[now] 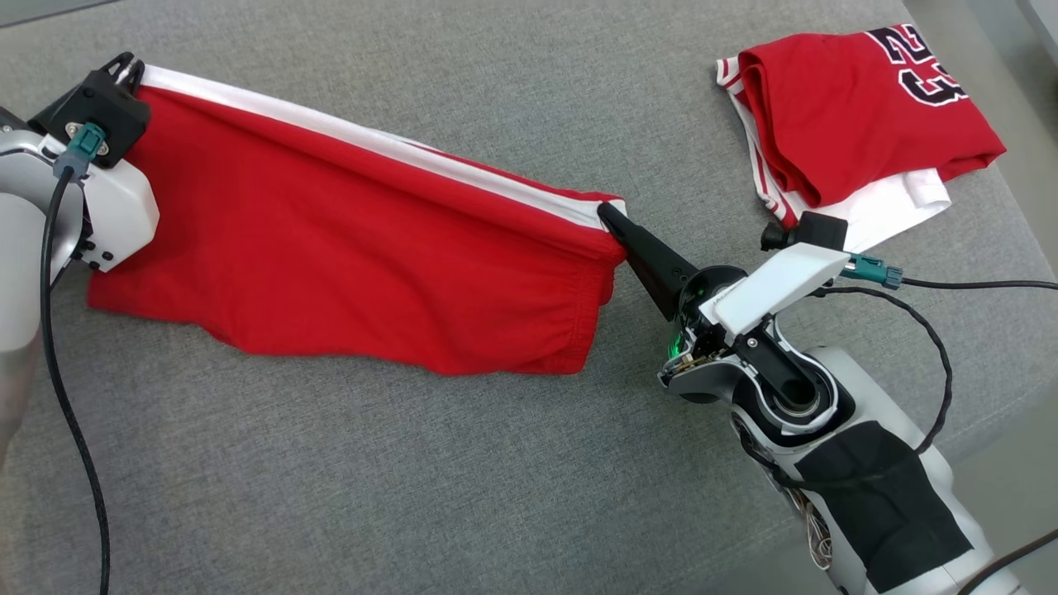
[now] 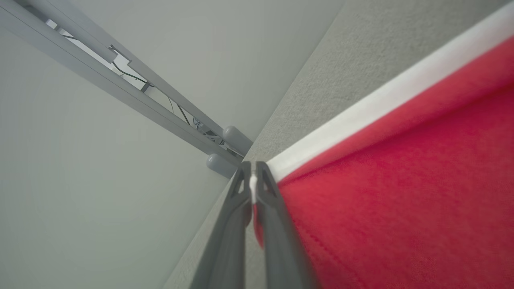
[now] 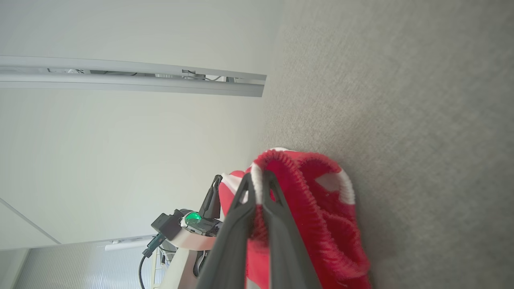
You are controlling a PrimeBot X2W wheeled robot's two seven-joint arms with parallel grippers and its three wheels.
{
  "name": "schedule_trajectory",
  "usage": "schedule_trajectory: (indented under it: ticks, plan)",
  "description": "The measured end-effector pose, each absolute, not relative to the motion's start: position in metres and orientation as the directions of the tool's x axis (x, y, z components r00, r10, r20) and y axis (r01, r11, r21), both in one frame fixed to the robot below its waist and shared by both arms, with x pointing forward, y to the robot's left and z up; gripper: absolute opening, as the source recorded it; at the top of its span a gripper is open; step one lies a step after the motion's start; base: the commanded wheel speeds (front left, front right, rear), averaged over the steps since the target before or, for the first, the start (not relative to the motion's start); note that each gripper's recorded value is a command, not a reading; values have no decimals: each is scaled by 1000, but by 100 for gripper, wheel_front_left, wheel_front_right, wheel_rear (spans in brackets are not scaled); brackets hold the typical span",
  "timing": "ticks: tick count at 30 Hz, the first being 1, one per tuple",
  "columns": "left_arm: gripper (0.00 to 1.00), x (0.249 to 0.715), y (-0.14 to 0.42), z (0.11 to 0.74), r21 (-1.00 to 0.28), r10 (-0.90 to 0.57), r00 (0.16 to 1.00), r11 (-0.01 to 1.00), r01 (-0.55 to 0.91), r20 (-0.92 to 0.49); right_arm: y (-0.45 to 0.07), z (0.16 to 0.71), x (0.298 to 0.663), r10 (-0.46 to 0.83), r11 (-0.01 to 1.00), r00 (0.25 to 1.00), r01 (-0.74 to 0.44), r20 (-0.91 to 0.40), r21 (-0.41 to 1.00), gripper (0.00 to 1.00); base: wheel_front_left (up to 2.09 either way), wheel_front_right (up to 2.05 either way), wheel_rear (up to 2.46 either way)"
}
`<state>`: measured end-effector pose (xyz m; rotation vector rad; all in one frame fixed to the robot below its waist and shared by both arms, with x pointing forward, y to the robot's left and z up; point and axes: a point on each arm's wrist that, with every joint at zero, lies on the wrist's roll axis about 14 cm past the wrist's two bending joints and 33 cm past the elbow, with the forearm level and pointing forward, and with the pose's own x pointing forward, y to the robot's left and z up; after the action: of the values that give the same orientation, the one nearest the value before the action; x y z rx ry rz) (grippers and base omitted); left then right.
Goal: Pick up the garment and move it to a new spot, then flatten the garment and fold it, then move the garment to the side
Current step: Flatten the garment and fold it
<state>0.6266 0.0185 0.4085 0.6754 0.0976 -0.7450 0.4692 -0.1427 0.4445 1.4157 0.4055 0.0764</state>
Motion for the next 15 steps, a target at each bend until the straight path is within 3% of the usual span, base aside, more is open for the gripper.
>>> schedule_trajectory:
  ticks: [13, 14, 15]
  plan:
    - [0, 630, 11, 379, 514, -599, 718, 516, 685, -354, -146, 421, 479, 257, 172, 924, 246, -285, 954, 0, 0, 0, 0]
    - [3, 630, 11, 379, 515, -599, 719, 517, 684, -354, -146, 420, 480, 256, 171, 923, 248, -286, 954, 5, 0, 0, 0]
    - [16, 630, 11, 379, 516, -598, 719, 516, 684, -354, -146, 420, 480, 254, 167, 924, 251, -287, 954, 11, 0, 0, 0]
